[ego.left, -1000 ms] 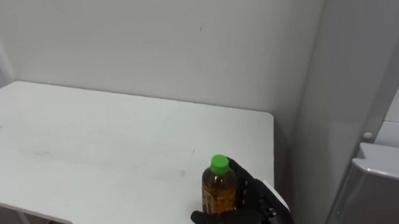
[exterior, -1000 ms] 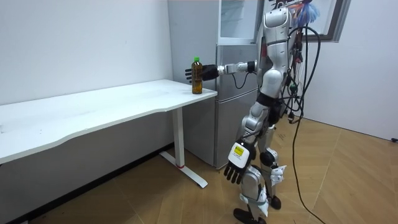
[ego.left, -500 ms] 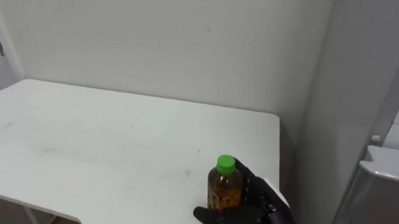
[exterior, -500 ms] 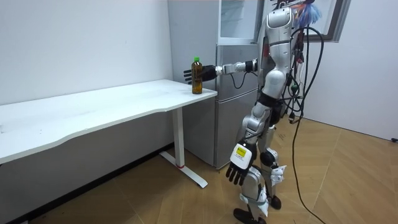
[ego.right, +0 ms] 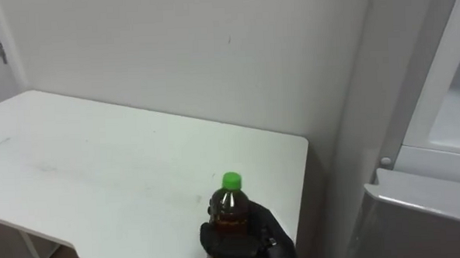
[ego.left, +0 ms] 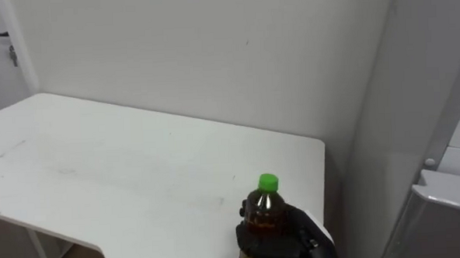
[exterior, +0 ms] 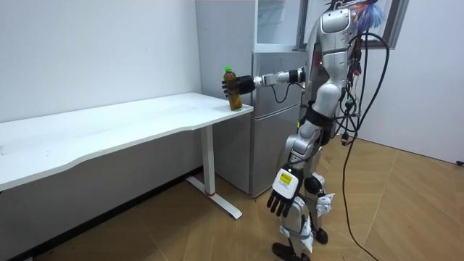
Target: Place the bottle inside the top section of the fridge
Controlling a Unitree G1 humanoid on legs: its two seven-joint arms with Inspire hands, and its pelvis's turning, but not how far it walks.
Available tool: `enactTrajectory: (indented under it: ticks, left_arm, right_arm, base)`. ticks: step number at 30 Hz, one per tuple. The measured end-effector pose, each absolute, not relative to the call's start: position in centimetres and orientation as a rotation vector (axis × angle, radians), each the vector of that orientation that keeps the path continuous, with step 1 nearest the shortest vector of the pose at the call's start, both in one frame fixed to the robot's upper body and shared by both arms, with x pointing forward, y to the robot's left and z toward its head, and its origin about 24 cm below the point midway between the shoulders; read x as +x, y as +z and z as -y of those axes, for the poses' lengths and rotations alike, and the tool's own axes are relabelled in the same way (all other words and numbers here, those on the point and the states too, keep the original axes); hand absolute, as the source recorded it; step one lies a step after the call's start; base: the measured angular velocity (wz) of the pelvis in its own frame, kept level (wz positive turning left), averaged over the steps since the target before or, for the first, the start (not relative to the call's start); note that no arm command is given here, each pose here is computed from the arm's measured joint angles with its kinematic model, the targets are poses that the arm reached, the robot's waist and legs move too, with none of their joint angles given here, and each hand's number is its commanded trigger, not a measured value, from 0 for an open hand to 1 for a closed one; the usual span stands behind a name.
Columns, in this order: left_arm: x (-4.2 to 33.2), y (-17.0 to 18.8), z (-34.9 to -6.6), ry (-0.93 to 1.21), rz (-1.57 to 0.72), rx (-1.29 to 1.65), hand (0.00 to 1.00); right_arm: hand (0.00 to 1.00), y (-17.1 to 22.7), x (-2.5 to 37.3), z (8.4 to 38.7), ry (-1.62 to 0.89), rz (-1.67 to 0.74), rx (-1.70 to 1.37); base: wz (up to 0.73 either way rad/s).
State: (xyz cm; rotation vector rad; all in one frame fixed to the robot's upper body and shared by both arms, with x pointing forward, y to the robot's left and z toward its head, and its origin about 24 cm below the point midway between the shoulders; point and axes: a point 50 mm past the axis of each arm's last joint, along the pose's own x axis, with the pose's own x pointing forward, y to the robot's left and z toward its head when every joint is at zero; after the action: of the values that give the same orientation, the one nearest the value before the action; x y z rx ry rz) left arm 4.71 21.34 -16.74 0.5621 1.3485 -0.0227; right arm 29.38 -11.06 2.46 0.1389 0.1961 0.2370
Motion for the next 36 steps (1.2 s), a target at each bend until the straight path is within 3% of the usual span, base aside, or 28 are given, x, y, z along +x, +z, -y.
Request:
enactTrajectory:
  ticks: [25, 36]
  left_arm:
    - [4.5, -16.7, -21.3, -0.045, -1.356, 0.532, 0.0]
    - [4.2, -16.7, -21.8, 0.008, -1.349, 0.531, 0.0]
  right_arm:
    - [1.0, 2.5, 29.4, 11.4, 0.267, -0.203, 0.124]
    - [1.0, 8.5, 28.1, 11.6, 0.377, 0.045, 0.049]
  base:
    - [0.0]
    - [-0.11]
